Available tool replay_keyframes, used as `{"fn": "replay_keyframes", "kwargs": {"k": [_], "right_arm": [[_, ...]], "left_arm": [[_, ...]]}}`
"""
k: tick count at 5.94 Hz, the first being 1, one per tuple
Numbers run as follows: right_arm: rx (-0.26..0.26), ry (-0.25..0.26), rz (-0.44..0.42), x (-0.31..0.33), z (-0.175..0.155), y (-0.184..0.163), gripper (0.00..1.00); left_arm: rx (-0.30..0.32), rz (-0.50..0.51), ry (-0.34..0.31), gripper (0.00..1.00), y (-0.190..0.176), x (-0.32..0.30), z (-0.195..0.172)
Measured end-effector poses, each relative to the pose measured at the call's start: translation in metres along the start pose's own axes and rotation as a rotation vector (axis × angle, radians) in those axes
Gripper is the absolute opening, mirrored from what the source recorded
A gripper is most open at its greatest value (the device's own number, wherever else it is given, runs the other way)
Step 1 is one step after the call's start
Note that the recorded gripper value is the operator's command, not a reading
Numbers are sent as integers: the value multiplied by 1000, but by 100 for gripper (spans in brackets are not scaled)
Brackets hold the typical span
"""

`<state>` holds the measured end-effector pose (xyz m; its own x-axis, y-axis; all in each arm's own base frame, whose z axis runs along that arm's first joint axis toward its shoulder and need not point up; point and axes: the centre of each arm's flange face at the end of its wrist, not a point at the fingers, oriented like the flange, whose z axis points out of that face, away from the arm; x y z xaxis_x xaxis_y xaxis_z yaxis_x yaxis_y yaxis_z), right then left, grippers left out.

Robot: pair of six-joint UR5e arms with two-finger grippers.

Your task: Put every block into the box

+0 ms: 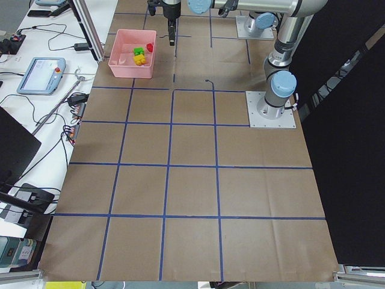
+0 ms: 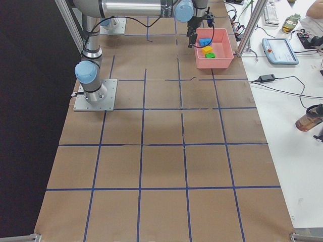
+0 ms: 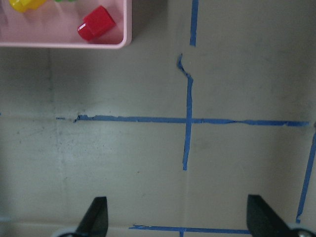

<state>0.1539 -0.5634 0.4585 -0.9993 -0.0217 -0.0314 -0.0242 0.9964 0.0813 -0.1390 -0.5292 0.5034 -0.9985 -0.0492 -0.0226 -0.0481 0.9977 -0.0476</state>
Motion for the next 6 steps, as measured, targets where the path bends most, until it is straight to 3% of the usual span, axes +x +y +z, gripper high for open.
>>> {"fn": "replay_keyframes", "kwargs": {"k": [2,6], "right_arm": [[28,30,28,2,-13,45,100],[40,39,32,2,-20,49,100]], "left_arm": [[3,0,-2,99,2,0,-3],[4,0,-9,99,12,-2,-12]]}}
